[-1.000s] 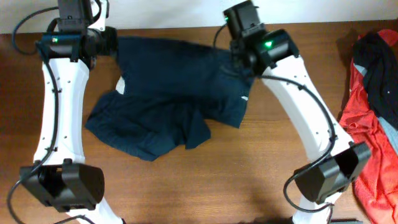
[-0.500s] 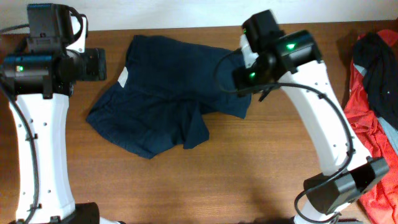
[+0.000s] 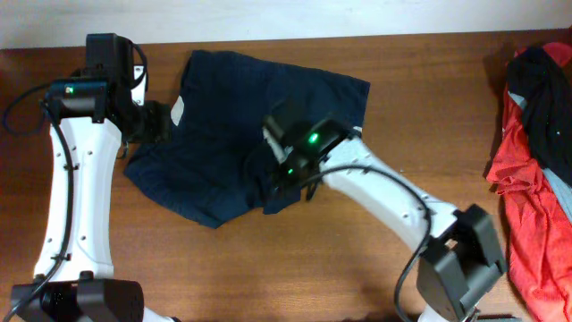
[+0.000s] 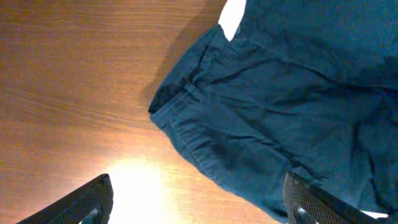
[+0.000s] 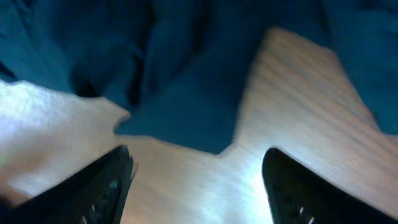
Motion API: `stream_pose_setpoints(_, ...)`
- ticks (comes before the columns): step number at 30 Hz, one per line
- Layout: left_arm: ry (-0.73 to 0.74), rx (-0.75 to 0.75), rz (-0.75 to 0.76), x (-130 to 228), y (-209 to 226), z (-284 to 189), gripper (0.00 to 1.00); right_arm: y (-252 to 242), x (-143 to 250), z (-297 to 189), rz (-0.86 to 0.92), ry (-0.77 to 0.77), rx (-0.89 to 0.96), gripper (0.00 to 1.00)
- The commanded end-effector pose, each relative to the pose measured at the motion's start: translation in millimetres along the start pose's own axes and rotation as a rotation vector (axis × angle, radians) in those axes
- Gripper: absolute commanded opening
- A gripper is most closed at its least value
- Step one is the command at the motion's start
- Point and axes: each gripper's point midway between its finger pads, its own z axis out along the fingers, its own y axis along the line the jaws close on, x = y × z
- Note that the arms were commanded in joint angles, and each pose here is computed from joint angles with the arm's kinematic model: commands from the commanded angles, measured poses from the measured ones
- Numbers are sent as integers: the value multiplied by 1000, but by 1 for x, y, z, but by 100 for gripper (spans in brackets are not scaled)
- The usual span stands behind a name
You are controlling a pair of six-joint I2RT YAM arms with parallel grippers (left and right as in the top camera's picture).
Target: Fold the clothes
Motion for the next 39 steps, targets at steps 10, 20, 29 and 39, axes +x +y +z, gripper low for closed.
stream_pose_setpoints(10,-7,38,-36,-1,-4,0,87,-6,0,55,170,-85,181,68)
stream_pose_setpoints(20,-15,48,-37,-3,-6,0,87,-26,-5,-22,-4,-62,322,4)
stream_pose_setpoints(29,-22,48,-38,-5,-6,-1,87,-58,-15,-125,-250,-66,385,4)
stream_pose_setpoints(39,-27,49,-39,-6,-6,-1,93,-131,-12,-93,-94,35,290,40)
